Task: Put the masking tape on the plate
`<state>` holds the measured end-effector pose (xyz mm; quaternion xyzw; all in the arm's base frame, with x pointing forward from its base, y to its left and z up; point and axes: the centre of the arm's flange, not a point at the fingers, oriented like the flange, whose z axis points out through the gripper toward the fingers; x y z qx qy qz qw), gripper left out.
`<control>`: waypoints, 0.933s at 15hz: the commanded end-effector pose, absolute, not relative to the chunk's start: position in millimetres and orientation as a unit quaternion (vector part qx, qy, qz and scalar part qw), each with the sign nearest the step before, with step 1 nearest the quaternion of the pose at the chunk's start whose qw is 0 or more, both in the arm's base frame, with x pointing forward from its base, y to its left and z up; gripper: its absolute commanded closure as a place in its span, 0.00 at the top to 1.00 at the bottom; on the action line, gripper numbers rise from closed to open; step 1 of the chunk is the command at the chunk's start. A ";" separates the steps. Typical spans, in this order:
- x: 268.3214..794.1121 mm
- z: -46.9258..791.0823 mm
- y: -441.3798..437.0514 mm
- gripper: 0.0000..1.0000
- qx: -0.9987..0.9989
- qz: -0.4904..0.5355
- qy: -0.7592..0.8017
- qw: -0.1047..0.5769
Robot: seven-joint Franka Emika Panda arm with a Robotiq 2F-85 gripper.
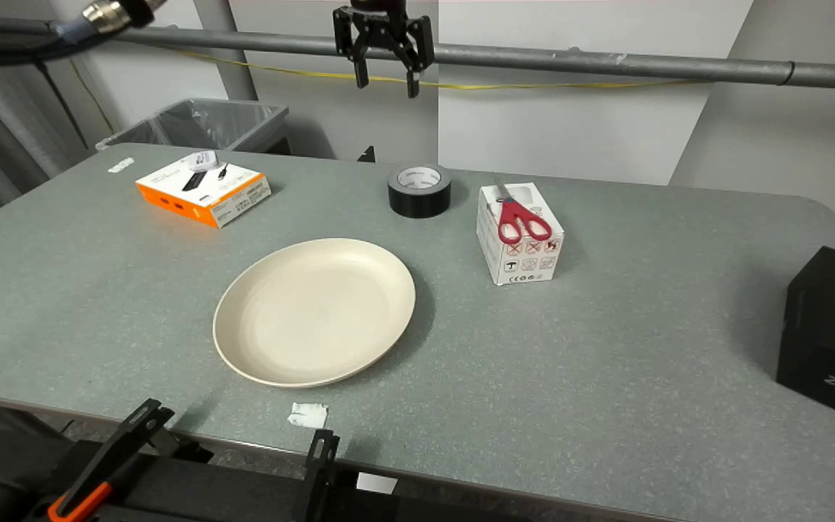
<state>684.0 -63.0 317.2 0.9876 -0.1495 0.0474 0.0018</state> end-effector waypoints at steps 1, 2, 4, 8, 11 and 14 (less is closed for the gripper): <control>687.4 318.3 -63.0 1.00 0.988 0.047 -0.149 0.002; 688.9 320.5 -63.1 1.00 0.988 0.046 -0.150 0.002; 692.3 315.1 -59.9 1.00 0.987 0.045 -0.153 -0.007; 707.2 256.9 -51.1 1.00 0.981 0.032 -0.190 -0.014; 703.6 221.3 -44.4 1.00 0.978 0.028 -0.206 -0.029; 693.0 203.2 -42.2 1.00 0.972 0.059 -0.229 -0.013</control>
